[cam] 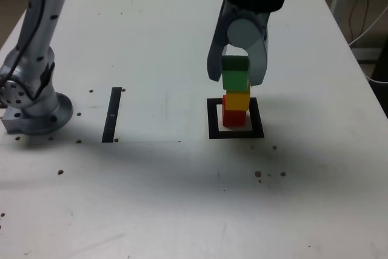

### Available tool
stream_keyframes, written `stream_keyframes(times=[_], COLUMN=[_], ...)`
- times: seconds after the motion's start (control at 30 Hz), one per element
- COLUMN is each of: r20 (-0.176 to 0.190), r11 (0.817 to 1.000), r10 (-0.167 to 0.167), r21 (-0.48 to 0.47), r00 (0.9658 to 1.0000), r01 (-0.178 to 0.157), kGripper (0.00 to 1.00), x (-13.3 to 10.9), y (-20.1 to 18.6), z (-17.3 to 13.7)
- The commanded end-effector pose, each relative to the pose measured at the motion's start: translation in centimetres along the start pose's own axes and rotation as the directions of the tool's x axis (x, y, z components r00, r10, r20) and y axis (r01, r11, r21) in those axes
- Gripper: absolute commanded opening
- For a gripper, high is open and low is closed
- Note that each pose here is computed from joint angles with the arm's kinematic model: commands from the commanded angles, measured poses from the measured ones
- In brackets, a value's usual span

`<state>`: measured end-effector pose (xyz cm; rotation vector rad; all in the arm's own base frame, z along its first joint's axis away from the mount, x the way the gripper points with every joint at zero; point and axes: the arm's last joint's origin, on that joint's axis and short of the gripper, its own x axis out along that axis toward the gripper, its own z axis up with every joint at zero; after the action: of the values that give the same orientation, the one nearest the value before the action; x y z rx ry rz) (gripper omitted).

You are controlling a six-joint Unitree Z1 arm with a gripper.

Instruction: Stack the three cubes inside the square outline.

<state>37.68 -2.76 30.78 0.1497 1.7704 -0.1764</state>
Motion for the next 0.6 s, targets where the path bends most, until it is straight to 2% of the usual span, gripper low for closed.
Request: stream_keyframes(times=[0.0,0.37,0.43,0.57], r20=[-0.017,-0.029,-0.027,-0.023], r11=[1.000,1.000,1.000,1.000], r10=[-0.001,-0.001,0.000,0.000], r21=[-0.004,-0.009,-0.006,0.006], r00=[0.9999,0.9996,0.9996,0.9997], r01=[0.001,0.001,0.000,0.000], kGripper=[0.31,0.32,0.40,0.75], x=[0.23,0.74,0.77,0.80], y=[0.25,0.99,1.01,1.03], z=[0.19,0.58,0.64,0.74])
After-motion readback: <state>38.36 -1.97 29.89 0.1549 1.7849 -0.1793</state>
